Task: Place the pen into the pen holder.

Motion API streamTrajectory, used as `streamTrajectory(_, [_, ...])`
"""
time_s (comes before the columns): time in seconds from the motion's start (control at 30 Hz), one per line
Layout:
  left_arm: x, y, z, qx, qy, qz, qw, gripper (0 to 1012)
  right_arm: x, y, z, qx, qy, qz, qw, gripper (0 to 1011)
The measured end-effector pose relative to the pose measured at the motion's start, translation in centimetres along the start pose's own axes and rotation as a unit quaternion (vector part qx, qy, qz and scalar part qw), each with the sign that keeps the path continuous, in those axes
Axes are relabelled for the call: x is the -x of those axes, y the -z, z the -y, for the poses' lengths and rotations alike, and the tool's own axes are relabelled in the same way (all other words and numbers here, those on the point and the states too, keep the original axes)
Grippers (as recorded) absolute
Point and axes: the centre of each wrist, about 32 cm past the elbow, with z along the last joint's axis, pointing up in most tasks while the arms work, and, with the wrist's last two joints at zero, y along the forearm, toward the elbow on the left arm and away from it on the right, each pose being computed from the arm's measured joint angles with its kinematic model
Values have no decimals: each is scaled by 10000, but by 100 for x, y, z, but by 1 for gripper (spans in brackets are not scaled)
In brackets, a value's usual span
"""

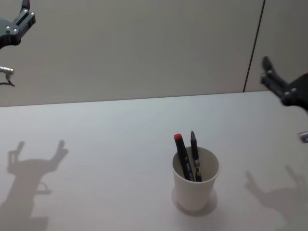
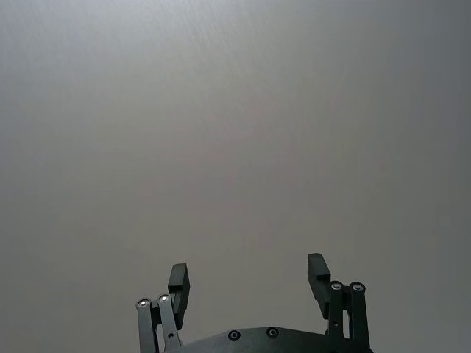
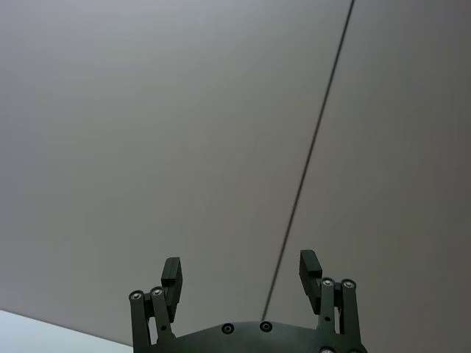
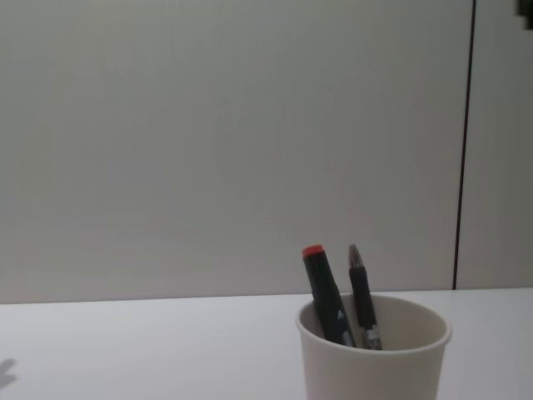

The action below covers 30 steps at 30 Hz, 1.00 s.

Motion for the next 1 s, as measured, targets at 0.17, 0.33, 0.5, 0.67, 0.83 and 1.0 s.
streamTrajectory(0.17, [0, 0, 0, 0, 0, 0, 10000, 1001, -125, 11, 37, 130, 339, 171, 9992, 1002])
streamTrajectory(0.33, [0, 0, 0, 0, 0, 0, 10000, 1001, -242, 26, 65, 248, 657, 329, 9970, 1002])
streamTrajectory(0.5, [0, 0, 0, 0, 0, 0, 10000, 1001, -368, 43, 96, 393, 1019, 508, 9927, 1001])
streamTrajectory(0.67, [0, 0, 0, 0, 0, 0, 10000, 1001, -494, 70, 121, 537, 1363, 688, 9868, 1002])
streamTrajectory(0.83, [8, 10, 2, -14, 10, -6, 10000, 1001, -578, 88, 138, 633, 1581, 810, 9821, 1001])
streamTrajectory(1.0, [87, 86, 24, -81, 157, -93, 9998, 1001, -640, 99, 151, 701, 1752, 899, 9779, 1001])
